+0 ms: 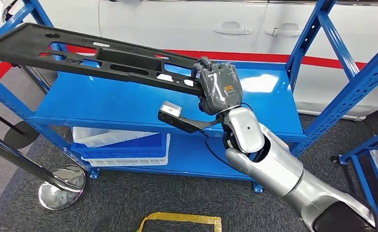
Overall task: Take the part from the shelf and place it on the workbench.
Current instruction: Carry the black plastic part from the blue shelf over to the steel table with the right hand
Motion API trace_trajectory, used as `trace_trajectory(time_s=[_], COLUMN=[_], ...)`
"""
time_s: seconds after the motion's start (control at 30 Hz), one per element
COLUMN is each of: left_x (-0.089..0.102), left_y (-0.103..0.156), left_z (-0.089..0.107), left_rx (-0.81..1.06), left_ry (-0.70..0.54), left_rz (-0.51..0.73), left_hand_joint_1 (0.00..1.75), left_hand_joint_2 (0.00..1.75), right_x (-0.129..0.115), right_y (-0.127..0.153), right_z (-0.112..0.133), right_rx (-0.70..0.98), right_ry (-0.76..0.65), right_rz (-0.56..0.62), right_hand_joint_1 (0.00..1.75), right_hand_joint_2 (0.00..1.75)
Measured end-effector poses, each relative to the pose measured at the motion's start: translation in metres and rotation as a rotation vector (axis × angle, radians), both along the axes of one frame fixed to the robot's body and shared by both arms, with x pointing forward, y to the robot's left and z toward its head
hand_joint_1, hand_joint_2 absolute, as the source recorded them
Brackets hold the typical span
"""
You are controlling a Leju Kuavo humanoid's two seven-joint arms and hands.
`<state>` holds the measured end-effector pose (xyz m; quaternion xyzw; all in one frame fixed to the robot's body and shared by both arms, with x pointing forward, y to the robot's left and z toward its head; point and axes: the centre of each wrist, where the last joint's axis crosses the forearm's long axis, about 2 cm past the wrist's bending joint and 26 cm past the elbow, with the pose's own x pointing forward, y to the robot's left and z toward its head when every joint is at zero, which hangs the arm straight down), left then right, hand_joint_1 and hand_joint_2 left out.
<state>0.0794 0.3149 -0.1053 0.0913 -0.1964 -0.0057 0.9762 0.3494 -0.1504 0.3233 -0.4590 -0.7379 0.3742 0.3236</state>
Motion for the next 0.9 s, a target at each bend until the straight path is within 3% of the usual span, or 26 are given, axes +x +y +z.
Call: trace_trajectory(time_s=[0.9], left_x=[0.001], left_y=[0.006], left_z=[0.0], left_rx=[0.011], left_ry=[-0.002], left_rz=[0.001], left_hand_joint_1=[0.0], left_hand_joint_2=[1.75], right_x=[0.004], right_y=[-0.011], right_z=[0.013], right_rx=[-0.022], right_ry=[-0.009], right_rz=[-0.029], right_hand_joint_1=[1.75], right_hand_joint_2=[1.75])
